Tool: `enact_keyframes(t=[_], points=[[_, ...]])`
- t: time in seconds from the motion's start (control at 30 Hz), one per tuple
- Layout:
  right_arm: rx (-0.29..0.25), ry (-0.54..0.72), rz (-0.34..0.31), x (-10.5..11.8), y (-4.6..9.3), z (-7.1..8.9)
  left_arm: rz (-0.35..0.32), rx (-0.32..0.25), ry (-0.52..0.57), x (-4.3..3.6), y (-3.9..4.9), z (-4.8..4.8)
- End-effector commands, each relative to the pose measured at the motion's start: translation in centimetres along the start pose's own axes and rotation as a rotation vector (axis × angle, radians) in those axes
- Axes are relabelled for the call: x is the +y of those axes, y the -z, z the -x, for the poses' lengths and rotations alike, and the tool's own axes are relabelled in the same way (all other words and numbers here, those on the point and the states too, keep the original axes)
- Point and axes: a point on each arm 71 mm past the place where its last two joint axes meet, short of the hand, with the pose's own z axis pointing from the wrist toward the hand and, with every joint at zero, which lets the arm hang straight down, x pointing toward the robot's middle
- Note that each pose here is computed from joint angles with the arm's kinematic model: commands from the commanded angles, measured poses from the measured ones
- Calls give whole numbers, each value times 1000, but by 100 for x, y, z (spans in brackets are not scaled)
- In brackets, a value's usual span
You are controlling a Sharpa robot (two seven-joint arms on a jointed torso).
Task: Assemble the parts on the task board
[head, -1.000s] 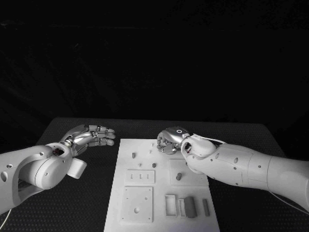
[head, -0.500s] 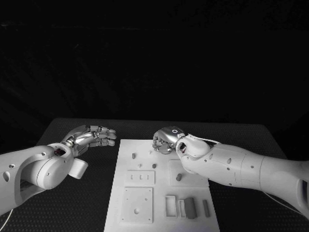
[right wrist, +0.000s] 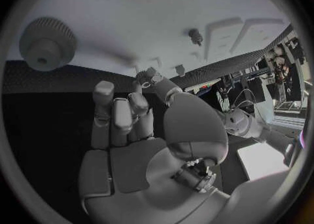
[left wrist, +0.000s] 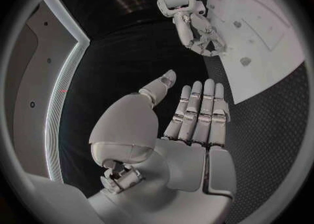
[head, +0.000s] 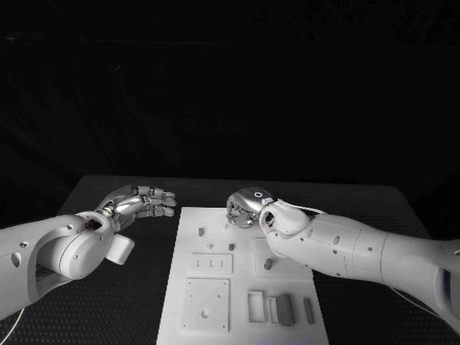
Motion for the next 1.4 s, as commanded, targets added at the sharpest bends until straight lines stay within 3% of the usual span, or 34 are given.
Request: enact_keyframes(t=[0.03,1.4], points=[[-7,15,4,5,-17,4,-10,16,8,-17,-6,-19],[12,9,9,52,-113,-19,-9,23,8,-22,-34,-52]])
